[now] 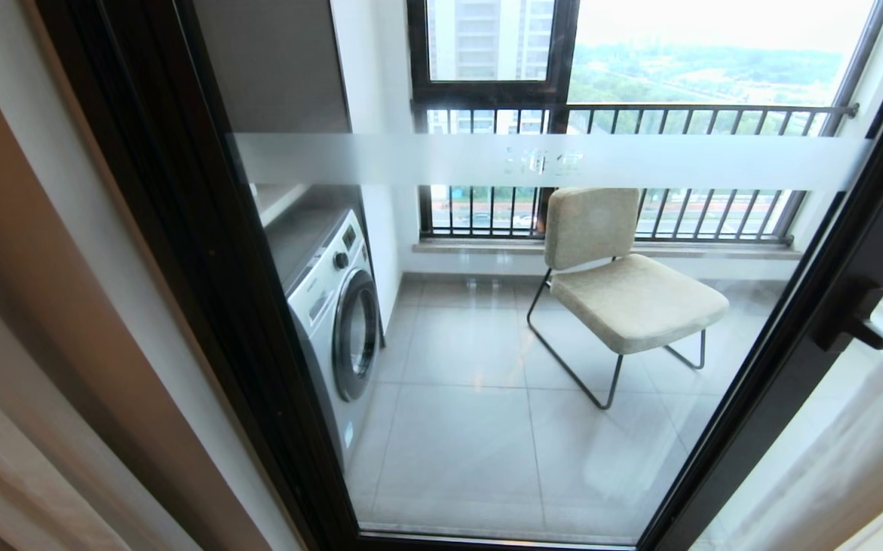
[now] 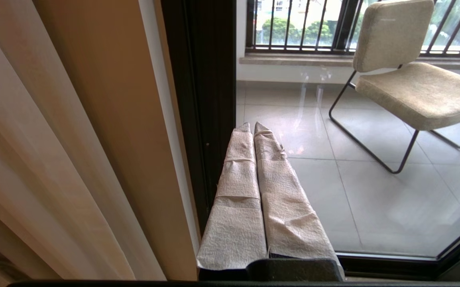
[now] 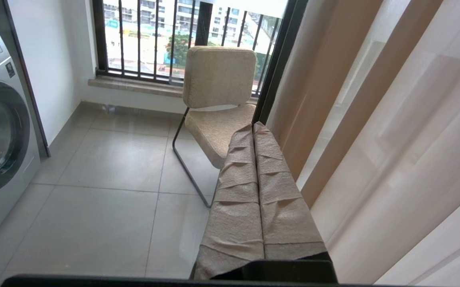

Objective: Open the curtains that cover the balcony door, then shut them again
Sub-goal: Close the inner curtains on both sides

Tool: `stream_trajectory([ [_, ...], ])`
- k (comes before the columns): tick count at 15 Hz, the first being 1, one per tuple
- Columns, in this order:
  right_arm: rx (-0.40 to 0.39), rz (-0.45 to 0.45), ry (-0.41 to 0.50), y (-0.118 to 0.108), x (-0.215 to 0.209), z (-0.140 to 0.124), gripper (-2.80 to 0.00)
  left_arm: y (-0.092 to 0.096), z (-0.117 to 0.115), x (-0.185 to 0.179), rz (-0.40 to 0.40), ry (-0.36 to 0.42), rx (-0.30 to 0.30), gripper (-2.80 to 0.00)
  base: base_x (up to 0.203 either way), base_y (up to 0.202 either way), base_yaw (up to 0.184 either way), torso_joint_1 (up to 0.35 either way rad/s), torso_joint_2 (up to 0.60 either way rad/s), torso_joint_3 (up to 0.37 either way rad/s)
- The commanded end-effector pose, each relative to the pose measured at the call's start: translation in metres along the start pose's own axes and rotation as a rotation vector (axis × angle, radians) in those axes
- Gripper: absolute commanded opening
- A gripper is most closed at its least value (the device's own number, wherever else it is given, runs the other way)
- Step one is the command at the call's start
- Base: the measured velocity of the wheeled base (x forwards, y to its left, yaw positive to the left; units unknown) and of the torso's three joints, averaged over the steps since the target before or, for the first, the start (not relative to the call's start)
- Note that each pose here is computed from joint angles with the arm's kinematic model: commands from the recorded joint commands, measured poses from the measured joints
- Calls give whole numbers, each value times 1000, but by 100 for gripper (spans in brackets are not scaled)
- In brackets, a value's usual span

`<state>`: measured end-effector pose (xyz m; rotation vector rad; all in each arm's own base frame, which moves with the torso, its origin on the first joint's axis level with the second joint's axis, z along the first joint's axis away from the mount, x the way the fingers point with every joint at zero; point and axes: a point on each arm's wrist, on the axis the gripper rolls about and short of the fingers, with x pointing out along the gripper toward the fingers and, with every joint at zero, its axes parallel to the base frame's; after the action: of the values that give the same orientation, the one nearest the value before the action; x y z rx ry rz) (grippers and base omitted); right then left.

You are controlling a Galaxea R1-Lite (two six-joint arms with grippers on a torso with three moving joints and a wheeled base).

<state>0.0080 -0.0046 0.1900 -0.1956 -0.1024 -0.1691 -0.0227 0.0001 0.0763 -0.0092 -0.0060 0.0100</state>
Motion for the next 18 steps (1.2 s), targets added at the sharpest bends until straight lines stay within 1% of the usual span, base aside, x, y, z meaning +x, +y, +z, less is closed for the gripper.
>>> stream_trajectory([
  [1,4,-5,-19,0,-10,-12,-280,0,0,0,1,0,0,-280,0,0,0,0,0,0],
  [7,-4,24,54,7,-16,-49,-280,0,0,0,1,0,0,-280,0,0,0,0,0,0],
  [10,22,99,108,13,-15,-69,-280,0,0,0,1,0,0,-280,0,0,0,0,0,0],
  [12,14,145,187,18,-16,-89,-280,0,0,0,1,0,0,-280,0,0,0,0,0,0],
  [13,25,155,221,19,-17,-92,-280,0,0,0,1,0,0,-280,0,0,0,0,0,0],
  [15,82,233,249,21,-18,-96,-280,0,0,0,1,0,0,-280,0,0,0,0,0,0],
  [18,82,294,339,23,-22,-105,-280,0,0,0,1,0,0,-280,0,0,0,0,0,0],
])
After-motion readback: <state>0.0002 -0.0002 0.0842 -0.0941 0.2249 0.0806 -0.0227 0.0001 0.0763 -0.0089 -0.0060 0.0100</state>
